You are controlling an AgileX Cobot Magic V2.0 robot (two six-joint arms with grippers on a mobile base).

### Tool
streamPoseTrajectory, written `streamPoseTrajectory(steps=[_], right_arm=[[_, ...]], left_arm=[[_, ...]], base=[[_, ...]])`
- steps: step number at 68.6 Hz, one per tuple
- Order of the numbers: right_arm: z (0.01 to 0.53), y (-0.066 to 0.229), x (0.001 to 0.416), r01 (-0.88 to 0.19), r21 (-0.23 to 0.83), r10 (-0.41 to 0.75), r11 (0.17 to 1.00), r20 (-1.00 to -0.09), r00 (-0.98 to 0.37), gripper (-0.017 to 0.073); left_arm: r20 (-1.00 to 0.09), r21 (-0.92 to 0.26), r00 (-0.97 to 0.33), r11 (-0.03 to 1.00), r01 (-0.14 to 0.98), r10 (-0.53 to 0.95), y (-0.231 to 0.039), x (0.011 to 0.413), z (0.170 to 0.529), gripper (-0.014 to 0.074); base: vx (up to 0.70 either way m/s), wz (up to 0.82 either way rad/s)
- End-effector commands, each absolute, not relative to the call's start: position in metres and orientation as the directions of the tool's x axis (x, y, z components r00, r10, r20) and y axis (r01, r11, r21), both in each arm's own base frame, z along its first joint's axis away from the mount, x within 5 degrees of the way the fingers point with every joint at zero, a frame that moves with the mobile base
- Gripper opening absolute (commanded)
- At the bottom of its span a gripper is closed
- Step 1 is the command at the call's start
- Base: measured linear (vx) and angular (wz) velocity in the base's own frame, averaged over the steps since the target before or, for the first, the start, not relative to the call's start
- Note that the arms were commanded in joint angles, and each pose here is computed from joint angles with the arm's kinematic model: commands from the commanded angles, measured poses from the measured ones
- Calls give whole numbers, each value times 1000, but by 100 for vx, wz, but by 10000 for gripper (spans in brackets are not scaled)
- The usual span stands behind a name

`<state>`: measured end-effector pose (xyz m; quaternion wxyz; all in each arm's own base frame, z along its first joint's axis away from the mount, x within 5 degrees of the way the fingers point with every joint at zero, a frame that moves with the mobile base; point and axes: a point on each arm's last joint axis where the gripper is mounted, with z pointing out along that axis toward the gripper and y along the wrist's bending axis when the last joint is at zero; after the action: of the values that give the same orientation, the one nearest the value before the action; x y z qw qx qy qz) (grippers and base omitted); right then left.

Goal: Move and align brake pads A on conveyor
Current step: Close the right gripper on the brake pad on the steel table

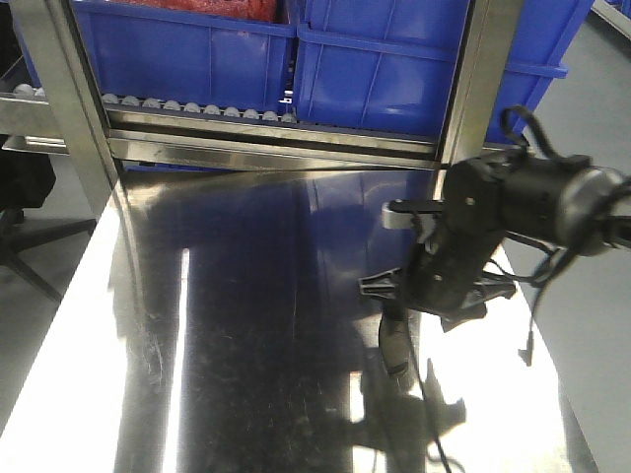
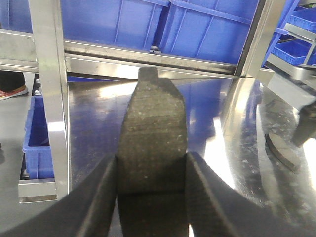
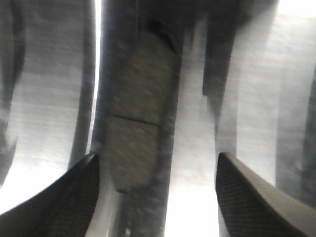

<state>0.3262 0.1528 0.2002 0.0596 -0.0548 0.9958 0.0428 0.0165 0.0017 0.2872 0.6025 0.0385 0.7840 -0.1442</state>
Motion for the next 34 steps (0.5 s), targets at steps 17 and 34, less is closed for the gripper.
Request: streamPoseTrajectory(steps=[17,34], right_arm=[[202,173,346,-89,79,-80,993,-108,-991,486],[190,175,352,-88,67,-81,994,-98,-992,465]], left_arm=[[-975,-182,-174,947,264,-138,1,17,303,-6],[-975,-182,-174,947,264,-138,1,17,303,-6]], base=[[0,0],[0,0]])
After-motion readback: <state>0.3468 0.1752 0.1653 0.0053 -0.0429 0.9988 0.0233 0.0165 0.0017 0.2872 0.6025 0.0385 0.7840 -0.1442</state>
